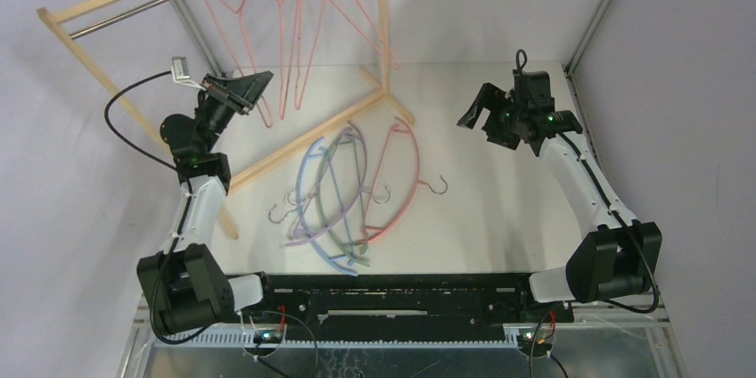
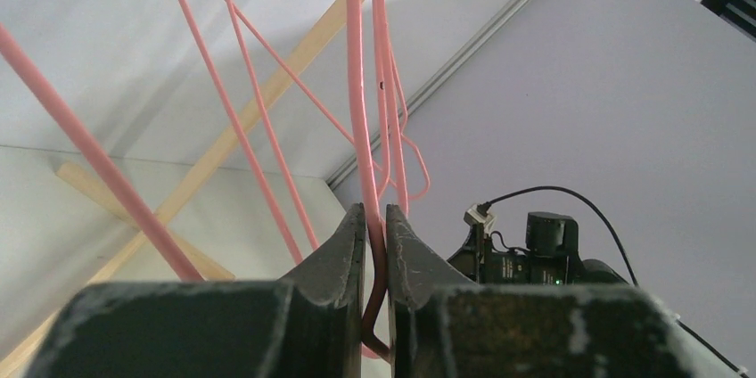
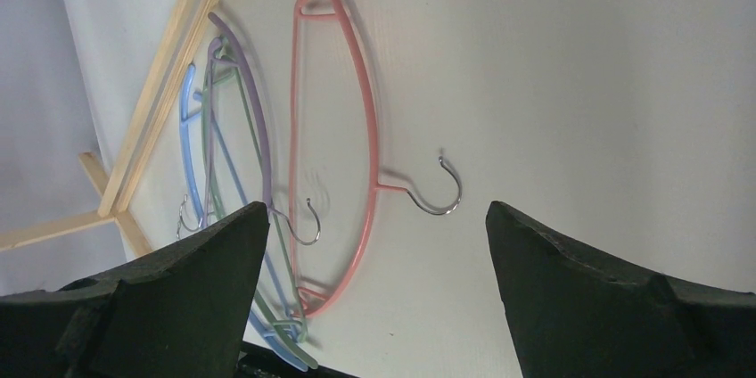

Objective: Organize the hangers
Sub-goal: Place the hanger at the clothesline.

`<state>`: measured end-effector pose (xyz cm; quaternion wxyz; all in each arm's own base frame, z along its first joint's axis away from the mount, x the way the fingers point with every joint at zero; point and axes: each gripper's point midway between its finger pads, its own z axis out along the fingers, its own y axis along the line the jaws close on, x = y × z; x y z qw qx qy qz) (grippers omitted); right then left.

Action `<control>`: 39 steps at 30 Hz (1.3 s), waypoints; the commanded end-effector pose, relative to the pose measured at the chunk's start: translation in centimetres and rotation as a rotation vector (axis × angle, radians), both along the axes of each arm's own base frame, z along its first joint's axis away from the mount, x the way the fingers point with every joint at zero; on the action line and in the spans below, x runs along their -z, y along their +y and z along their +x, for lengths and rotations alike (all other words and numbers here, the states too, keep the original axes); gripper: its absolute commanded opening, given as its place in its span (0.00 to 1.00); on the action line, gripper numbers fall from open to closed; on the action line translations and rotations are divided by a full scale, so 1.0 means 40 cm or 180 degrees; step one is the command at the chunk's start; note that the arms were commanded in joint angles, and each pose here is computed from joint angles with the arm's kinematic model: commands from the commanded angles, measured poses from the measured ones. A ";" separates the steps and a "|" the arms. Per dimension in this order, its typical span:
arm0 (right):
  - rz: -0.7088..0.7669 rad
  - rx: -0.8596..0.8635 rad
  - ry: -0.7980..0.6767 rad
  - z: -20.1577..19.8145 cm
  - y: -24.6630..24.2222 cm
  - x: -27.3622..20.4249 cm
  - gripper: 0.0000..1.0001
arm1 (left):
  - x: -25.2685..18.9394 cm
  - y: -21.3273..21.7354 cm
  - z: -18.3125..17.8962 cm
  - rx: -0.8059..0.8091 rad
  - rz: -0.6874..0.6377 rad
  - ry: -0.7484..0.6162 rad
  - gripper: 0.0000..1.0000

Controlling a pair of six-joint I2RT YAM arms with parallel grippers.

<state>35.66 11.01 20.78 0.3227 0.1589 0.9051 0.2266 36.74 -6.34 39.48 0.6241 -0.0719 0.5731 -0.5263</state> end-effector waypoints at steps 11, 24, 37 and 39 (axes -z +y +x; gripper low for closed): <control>-0.0052 -0.0035 -0.0154 0.011 -0.003 -0.036 1.00 | -0.021 -0.152 0.047 0.0560 0.0418 0.0257 0.00; -0.0133 -0.0117 -0.0113 -0.012 -0.010 -0.031 1.00 | 0.017 -0.162 0.066 0.0453 0.0641 0.0410 0.67; -0.0320 -0.0457 -0.0056 -0.052 0.081 0.006 1.00 | -0.020 -0.159 -0.059 0.0363 0.0992 0.0314 1.00; -0.0344 -0.0584 -0.0016 -0.060 0.115 0.023 1.00 | 0.005 -0.161 -0.085 0.0388 0.1043 0.0390 1.00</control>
